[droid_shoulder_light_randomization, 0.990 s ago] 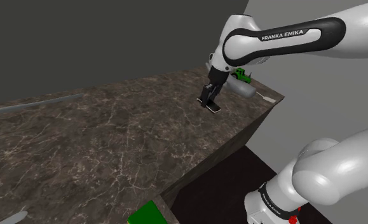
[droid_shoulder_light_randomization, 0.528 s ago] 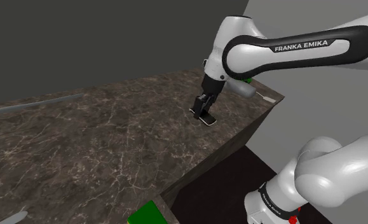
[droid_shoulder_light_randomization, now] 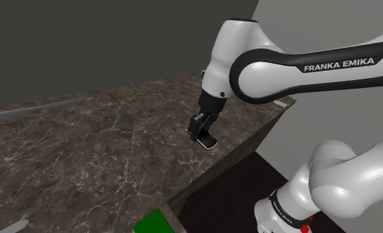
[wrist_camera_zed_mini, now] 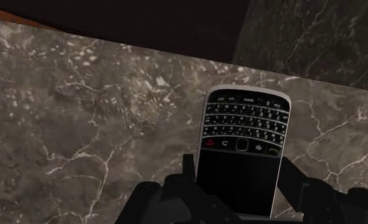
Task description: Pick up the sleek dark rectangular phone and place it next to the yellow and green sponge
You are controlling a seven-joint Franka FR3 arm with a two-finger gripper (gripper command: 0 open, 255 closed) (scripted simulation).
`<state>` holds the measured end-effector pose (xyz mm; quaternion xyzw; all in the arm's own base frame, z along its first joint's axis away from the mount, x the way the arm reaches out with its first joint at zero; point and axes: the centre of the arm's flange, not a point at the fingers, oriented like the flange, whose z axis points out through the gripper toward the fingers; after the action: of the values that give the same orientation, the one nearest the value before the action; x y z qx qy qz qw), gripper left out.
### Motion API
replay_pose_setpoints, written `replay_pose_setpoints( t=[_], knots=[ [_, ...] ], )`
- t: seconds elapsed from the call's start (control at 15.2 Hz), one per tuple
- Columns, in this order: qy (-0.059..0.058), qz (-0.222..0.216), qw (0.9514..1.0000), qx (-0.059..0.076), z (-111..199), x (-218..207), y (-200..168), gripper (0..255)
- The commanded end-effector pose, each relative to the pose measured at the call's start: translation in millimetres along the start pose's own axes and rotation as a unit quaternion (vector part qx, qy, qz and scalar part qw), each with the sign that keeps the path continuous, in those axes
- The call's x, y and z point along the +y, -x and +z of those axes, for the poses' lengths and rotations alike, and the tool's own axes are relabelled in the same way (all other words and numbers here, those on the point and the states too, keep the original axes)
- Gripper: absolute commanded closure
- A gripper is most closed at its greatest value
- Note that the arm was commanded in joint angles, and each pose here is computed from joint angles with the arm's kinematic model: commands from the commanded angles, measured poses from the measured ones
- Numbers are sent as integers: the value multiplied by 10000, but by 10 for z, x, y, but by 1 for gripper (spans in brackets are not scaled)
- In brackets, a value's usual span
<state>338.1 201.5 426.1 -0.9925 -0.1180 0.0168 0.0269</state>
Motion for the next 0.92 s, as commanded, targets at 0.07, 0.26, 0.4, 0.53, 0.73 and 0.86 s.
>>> replay_pose_setpoints(
  t=[0.07, 0.26, 0.4, 0.53, 0.73, 0.86],
  knots=[
    [-1, 6, 10000, 0, 21, -401, 112, 255],
    [-1, 6, 10000, 0, 46, -782, 215, 255],
    [-1, 6, 10000, 0, 62, -1036, 285, 255],
    [-1, 6, 10000, 0, 79, -1291, 354, 255],
    [-1, 6, 10000, 0, 103, -1672, 458, 255],
    [-1, 6, 10000, 0, 120, -1926, 527, 255]
  ],
)
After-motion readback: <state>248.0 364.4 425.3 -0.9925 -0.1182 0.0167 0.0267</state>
